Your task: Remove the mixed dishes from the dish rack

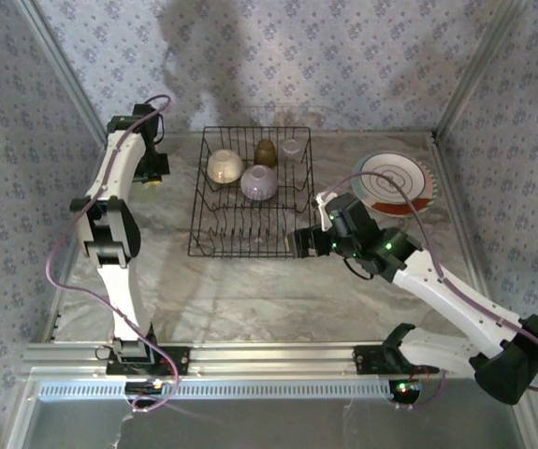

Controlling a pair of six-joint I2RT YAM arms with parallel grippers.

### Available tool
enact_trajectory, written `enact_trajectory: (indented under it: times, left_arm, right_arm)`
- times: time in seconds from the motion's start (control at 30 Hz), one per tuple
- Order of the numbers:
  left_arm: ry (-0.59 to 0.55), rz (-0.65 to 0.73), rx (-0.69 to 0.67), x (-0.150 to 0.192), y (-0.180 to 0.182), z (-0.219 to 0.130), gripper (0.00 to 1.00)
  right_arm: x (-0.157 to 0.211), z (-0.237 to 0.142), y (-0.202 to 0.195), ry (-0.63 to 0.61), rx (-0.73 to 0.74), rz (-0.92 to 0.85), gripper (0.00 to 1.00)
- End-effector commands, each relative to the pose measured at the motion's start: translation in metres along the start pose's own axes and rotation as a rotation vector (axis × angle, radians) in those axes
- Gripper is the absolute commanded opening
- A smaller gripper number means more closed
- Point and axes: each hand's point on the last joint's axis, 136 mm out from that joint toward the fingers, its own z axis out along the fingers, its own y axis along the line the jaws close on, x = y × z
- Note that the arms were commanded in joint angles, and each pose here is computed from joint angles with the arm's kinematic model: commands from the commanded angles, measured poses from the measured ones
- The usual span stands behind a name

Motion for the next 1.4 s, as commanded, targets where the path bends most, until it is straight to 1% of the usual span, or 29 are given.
enact_trajectory:
  times: [0.0, 0.13, 0.33, 0.77, 0.87, 1.03, 1.23, 1.37]
  left_arm:
    - [0.012, 0.019, 0.021, -0.007, 0.001, -0.002, 0.0]
    - [0.039, 0.024, 0.013, -0.01, 0.001, 0.011, 0.0]
    - [0.062, 0.033, 0.017, -0.014, -0.001, 0.021, 0.0]
    - [0.121, 0.039, 0.034, -0.008, -0.003, 0.044, 0.0]
    - [0.125, 0.039, 0.039, -0.008, -0.005, 0.046, 0.02]
    - [0.123, 0.039, 0.041, -0.008, -0.005, 0.045, 0.13]
    - [0.091, 0.032, 0.066, -0.012, -0.007, 0.033, 0.34]
    - [0.058, 0.028, 0.112, -0.017, -0.013, 0.02, 0.45]
  right_arm:
    - [0.003, 0.001, 0.001, 0.02, 0.02, -0.029, 1.0]
    - [0.005, 0.003, 0.003, 0.03, 0.022, -0.037, 1.0]
    - [0.005, 0.006, 0.003, 0.034, 0.029, -0.045, 1.0]
    - [0.008, 0.01, 0.005, 0.045, 0.021, -0.038, 1.0]
    - [0.008, 0.01, 0.009, 0.042, 0.001, -0.041, 1.0]
    - [0.007, 0.006, 0.014, 0.025, -0.021, -0.047, 1.0]
    - [-0.001, -0.003, 0.024, -0.023, -0.087, -0.048, 1.0]
    - [-0.006, -0.012, 0.034, -0.062, -0.148, -0.056, 1.0]
